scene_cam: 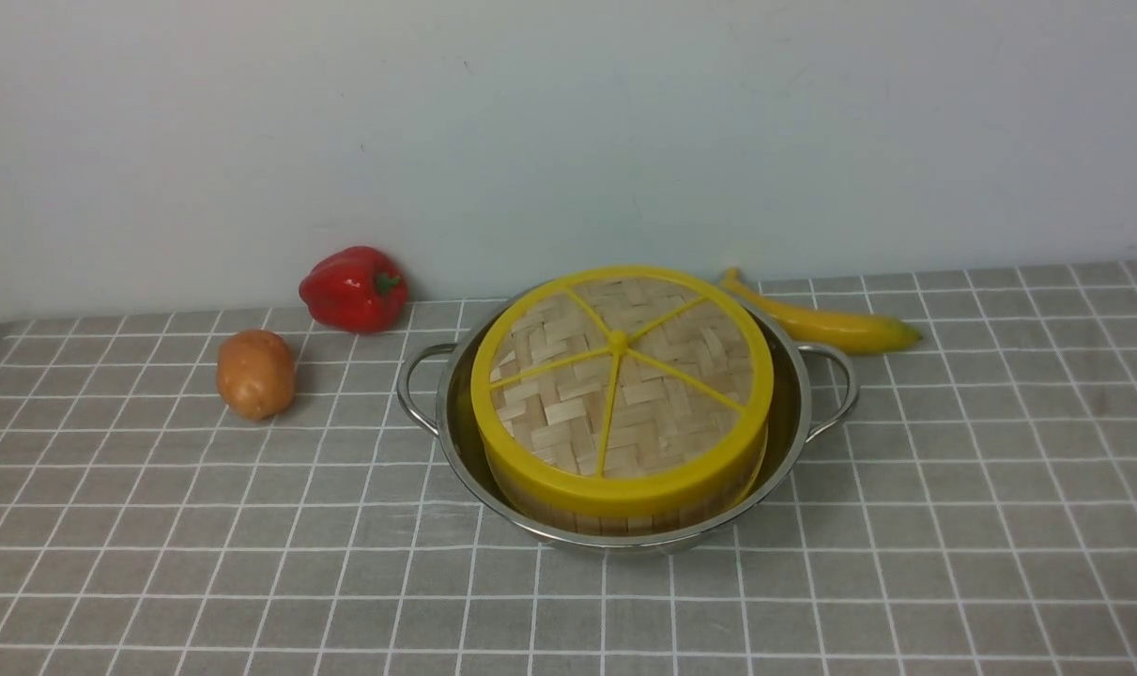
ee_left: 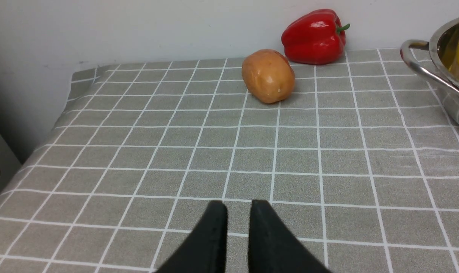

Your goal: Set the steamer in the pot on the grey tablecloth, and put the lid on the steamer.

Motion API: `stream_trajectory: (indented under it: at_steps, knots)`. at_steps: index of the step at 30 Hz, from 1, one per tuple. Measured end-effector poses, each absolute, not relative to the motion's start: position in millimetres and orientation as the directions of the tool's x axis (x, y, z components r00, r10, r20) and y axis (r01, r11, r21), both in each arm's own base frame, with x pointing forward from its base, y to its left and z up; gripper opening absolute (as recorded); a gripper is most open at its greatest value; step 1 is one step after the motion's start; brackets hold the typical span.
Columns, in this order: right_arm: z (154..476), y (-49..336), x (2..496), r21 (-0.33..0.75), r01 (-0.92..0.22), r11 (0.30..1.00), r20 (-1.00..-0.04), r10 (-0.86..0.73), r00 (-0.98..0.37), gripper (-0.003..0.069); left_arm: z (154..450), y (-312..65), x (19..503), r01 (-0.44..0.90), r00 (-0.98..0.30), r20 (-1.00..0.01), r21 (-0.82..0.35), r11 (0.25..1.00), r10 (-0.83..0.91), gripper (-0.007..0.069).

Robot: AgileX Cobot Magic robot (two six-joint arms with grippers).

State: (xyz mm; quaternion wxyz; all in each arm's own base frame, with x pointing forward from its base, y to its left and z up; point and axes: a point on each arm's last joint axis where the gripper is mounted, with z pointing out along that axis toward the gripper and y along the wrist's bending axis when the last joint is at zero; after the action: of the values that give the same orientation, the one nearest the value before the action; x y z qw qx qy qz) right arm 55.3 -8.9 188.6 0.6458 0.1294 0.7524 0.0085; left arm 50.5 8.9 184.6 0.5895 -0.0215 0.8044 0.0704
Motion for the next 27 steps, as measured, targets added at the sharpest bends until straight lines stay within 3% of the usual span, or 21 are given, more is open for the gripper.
stream_trajectory:
  at_steps: [27]
  knots:
    - [188.6,-8.9,55.3,0.18,0.184,0.966,-0.97,0.206,-0.132,0.0243,184.6,8.9,50.5,-0.118,-0.304,-0.951,0.088,0.989,0.048,0.0115]
